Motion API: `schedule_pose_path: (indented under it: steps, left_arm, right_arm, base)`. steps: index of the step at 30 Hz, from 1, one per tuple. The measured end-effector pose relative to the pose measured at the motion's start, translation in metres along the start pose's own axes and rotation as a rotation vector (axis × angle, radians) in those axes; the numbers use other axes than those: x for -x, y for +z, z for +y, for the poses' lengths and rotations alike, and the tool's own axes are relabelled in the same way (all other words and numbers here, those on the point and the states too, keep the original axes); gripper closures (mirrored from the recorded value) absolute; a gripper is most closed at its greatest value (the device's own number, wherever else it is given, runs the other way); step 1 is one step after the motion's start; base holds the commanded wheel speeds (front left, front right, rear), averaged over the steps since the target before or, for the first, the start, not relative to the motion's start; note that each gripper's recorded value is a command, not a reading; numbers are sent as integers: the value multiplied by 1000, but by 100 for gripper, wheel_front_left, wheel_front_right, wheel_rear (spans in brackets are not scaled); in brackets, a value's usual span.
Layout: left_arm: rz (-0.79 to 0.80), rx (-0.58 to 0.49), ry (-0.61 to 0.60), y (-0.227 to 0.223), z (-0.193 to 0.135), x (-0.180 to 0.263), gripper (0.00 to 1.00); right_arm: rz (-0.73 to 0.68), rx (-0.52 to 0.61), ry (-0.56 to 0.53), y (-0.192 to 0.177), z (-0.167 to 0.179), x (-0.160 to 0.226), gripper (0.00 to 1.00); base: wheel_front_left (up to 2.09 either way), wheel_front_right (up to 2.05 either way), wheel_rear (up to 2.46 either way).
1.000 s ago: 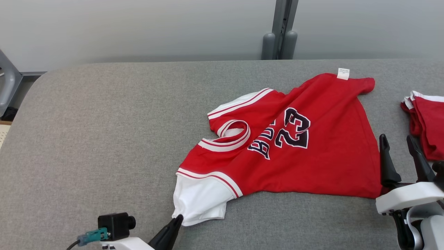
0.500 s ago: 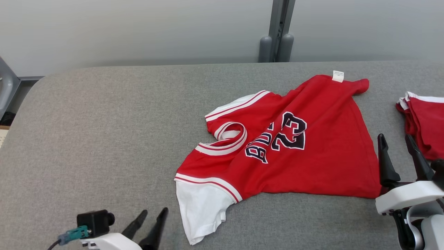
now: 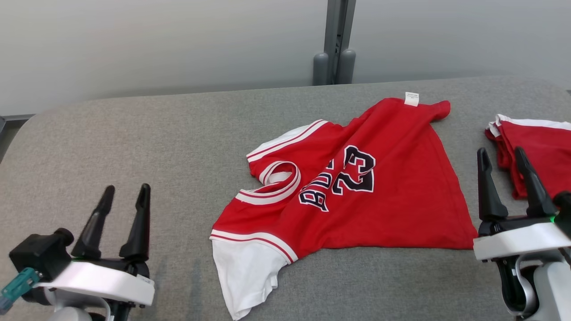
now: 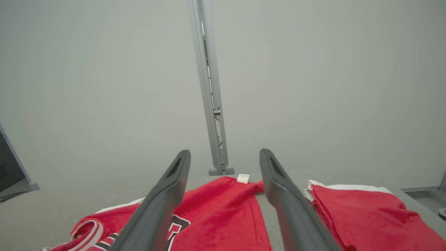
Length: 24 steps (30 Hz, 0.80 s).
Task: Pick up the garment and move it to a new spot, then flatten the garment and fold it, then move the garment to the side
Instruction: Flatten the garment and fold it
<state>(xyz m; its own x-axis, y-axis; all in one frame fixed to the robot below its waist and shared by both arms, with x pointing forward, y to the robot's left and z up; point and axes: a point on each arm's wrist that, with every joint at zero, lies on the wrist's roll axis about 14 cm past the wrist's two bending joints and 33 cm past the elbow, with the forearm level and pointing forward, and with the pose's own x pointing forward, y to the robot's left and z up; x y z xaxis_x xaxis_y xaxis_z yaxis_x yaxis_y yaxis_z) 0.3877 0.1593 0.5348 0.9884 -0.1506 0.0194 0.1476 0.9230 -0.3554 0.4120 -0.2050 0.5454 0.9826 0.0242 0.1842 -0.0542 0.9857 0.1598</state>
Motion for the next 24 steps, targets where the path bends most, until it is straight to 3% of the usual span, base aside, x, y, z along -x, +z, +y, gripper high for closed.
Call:
schedule_pose_path:
  steps: [9, 15, 24]
  left_arm:
    - [-182, -163, 18, 42, 2, -4, 0]
    - [-190, -179, 51, 29, -1, 10, 0]
    - [-78, -170, 102, -17, 13, 23, 0]
  right_arm:
    - [-96, -3, 39, 31, 13, -4, 0]
    - [-58, 2, -6, 18, 0, 13, 0]
    - [-10, -24, 12, 1, 14, 21, 0]
  base:
    - [0, 0, 0]
    - [0, 0, 0]
    - [0, 0, 0]
